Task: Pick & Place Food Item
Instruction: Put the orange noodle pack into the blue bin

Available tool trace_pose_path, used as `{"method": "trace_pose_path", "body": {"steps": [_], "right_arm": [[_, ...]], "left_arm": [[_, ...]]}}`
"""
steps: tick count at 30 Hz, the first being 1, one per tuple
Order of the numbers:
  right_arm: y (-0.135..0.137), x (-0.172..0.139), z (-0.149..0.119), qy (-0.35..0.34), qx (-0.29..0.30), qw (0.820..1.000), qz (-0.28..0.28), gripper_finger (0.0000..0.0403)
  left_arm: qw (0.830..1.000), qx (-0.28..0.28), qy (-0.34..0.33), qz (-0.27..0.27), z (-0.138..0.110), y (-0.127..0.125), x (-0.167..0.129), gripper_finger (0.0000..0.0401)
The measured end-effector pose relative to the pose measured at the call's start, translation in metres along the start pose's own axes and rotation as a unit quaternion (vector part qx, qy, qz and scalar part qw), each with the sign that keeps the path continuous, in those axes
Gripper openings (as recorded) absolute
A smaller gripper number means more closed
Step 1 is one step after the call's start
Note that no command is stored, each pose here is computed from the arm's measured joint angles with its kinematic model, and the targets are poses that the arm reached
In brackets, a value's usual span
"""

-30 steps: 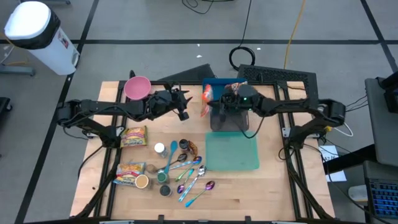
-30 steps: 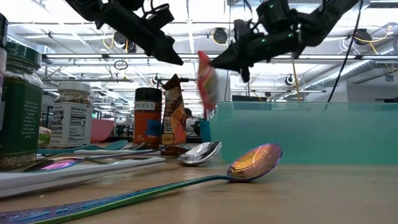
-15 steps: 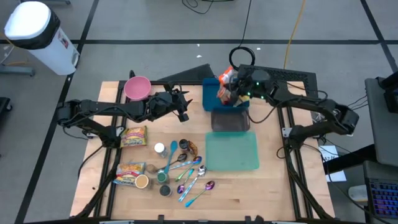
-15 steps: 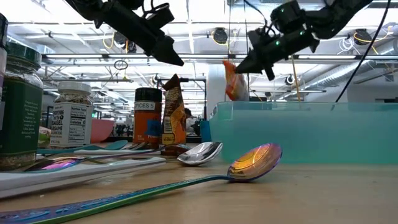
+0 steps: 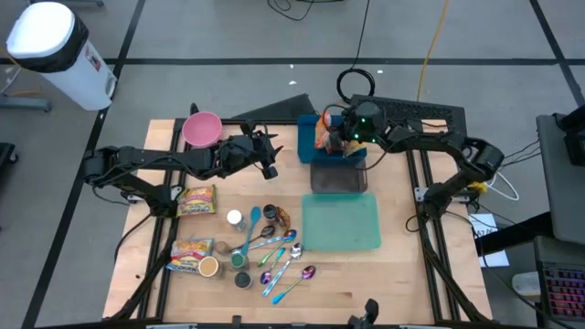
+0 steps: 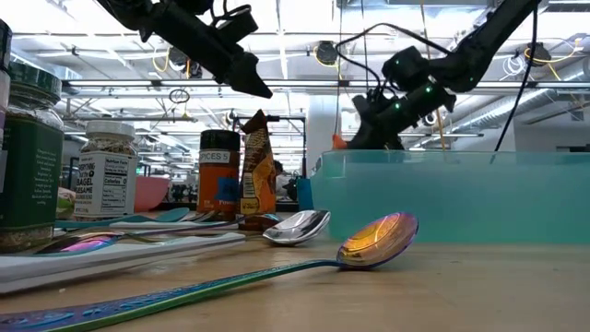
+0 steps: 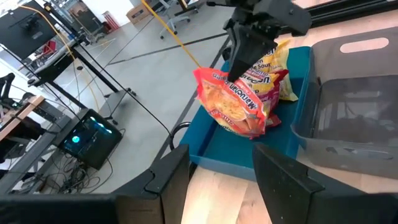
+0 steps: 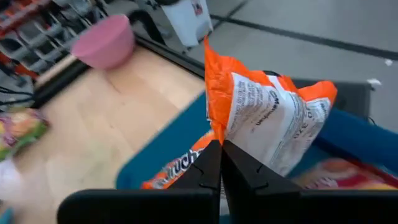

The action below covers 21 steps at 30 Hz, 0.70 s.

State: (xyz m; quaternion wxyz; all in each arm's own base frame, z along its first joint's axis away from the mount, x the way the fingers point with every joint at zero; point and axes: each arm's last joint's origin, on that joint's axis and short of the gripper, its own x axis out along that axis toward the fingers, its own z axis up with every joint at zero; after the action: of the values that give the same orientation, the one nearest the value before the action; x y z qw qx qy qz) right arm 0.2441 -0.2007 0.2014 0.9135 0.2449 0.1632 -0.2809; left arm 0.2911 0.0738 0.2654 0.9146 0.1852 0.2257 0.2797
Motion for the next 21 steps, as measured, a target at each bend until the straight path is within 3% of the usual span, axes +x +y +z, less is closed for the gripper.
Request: {"method": "trace_pose_path", "body": {"steps": [13,21], "right_arm": [[-0.026,-0.006,-0.013,0.06,-0.004,0.985,-0.16,0.0],[-0.027,-0.006,-0.011,0.059,-0.047,0.984,-0.159,0.0019]], "left_arm": [[1.0,0.0,0.002,-0.001,-0.001,0.0,0.0,0.0184],[1.0,-0.002,0.002,-0.001,-0.001,0.0,0.0,0.0184]]}}
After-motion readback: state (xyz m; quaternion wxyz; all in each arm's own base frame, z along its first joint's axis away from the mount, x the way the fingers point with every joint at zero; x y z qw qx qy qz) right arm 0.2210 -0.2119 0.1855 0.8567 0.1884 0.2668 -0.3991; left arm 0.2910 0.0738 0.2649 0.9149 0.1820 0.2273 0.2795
